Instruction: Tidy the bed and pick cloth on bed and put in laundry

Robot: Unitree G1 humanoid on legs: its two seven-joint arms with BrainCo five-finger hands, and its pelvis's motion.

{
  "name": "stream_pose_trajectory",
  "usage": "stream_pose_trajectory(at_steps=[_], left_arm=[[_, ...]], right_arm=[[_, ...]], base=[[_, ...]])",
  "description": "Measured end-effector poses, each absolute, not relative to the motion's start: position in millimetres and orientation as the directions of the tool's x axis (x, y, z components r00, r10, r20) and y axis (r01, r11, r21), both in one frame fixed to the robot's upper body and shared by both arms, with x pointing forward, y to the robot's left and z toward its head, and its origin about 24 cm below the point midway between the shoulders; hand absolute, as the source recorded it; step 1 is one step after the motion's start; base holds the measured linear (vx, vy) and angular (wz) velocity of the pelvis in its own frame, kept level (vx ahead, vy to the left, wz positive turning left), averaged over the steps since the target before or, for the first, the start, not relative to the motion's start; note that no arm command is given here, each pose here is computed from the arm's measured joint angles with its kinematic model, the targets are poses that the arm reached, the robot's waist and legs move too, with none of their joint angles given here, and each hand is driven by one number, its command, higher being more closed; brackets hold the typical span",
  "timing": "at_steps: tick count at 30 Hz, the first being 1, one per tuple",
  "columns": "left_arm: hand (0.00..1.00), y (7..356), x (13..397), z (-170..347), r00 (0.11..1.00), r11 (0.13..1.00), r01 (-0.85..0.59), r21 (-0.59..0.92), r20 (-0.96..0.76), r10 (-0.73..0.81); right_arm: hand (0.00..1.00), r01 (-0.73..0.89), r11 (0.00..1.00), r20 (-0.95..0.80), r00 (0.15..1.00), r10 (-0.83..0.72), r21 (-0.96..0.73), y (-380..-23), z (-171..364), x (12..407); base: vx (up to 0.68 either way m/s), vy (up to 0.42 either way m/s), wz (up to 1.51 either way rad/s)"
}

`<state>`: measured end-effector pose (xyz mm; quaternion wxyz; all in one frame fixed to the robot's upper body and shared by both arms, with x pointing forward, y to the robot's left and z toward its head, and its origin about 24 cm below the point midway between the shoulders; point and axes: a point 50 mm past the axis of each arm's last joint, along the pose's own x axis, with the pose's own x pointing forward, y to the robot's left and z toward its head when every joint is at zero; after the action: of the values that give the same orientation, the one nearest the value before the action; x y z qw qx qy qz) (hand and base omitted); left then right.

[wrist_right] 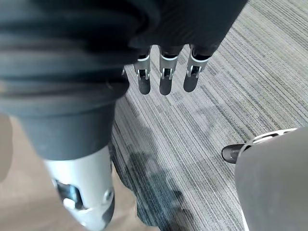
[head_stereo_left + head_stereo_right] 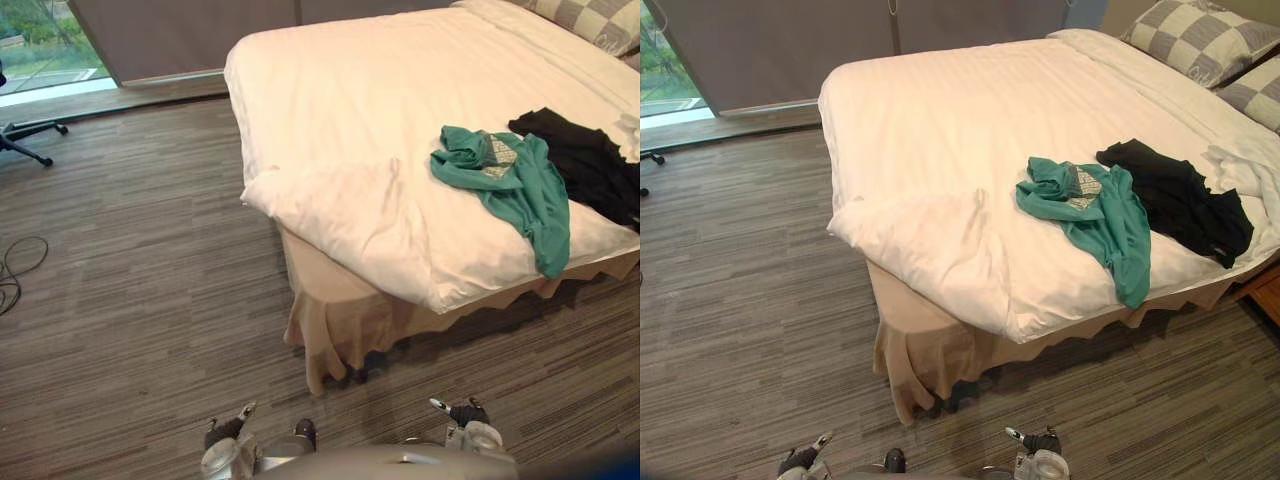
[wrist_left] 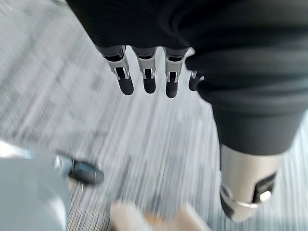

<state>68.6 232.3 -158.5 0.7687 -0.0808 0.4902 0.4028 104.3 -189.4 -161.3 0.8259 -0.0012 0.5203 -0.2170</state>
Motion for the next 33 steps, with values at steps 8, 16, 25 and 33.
stream_pose_trajectory(at_steps=[8,16,25,33], left_arm=[[0.00,284.7,81.9,-126.9,0.112,0.388,-0.871,0.302,-0.647,0.754],[0.00,465.3,203.9,167.1,0.275,0.242,-0.960,0.137,0.329,0.904],[0.00,370.9,276.1,201.4,0.503,0.451,-0.857,0.249,0.594,0.627],[0.00,313.0,316.4,190.0,0.664,0.504,-0.741,0.443,0.593,0.455]], right_arm=[[0.00,0.403,0.881,-0.855,0.336,-0.396,-0.249,-191.0,-162.7,91.7],[0.00,0.349,0.893,-0.863,0.312,-0.397,-0.284,-206.9,-164.2,55.6],[0.00,0.405,0.868,-0.867,0.276,-0.414,-0.286,-221.7,-162.9,38.6],[0.00,0.458,0.834,-0.877,0.203,-0.435,-0.308,-233.0,-163.5,21.9]], base=[[0.03,0.004,0.01],[0.14,0.034,0.02],[0.08,0.016,0.03],[0.01,-0.095,-0.26]])
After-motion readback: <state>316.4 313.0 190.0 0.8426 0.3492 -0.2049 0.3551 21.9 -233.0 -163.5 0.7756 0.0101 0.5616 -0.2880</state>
